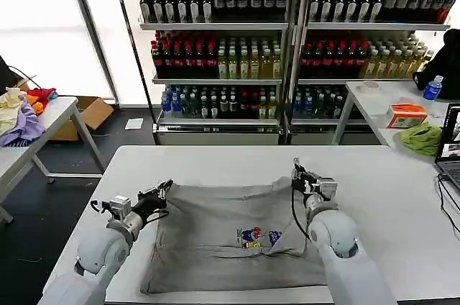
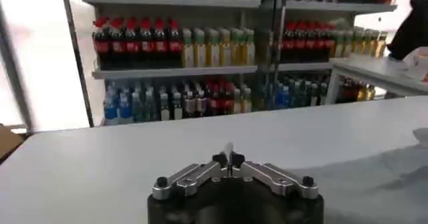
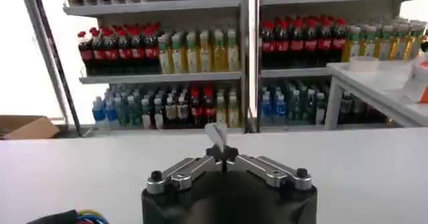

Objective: Fold and organize the clothes.

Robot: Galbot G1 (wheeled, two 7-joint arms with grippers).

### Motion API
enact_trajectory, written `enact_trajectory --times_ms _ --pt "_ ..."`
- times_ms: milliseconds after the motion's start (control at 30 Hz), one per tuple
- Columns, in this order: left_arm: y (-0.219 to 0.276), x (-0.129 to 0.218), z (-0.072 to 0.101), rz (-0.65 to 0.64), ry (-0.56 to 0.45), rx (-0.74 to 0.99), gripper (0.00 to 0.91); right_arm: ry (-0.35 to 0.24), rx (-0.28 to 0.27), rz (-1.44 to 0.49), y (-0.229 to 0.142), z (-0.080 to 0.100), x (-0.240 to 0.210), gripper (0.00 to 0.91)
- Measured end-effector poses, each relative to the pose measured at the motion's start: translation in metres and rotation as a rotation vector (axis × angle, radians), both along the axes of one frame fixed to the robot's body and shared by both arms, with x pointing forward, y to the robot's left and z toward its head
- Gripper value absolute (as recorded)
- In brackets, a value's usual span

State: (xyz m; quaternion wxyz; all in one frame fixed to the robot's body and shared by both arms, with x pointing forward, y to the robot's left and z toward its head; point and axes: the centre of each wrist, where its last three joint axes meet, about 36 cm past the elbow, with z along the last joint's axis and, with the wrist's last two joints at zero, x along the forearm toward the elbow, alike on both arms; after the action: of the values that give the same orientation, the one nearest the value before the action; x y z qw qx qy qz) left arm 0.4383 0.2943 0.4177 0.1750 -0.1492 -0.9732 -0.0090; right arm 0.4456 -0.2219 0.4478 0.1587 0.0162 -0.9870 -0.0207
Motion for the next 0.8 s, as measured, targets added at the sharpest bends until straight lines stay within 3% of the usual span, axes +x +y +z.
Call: enact_trajectory --times_ms 267,800 --pt "-0.001 -0.028 -0.005 -0.011 0.005 0.016 0.0 0.024 0.006 -0.046 -0.004 -0.001 -0.049 0.0" --pt "-0.008 -0.08 -0.018 -0.034 0.052 0.061 0.0 0.12 -0.043 -0.103 0.001 -0.019 -0.144 0.0"
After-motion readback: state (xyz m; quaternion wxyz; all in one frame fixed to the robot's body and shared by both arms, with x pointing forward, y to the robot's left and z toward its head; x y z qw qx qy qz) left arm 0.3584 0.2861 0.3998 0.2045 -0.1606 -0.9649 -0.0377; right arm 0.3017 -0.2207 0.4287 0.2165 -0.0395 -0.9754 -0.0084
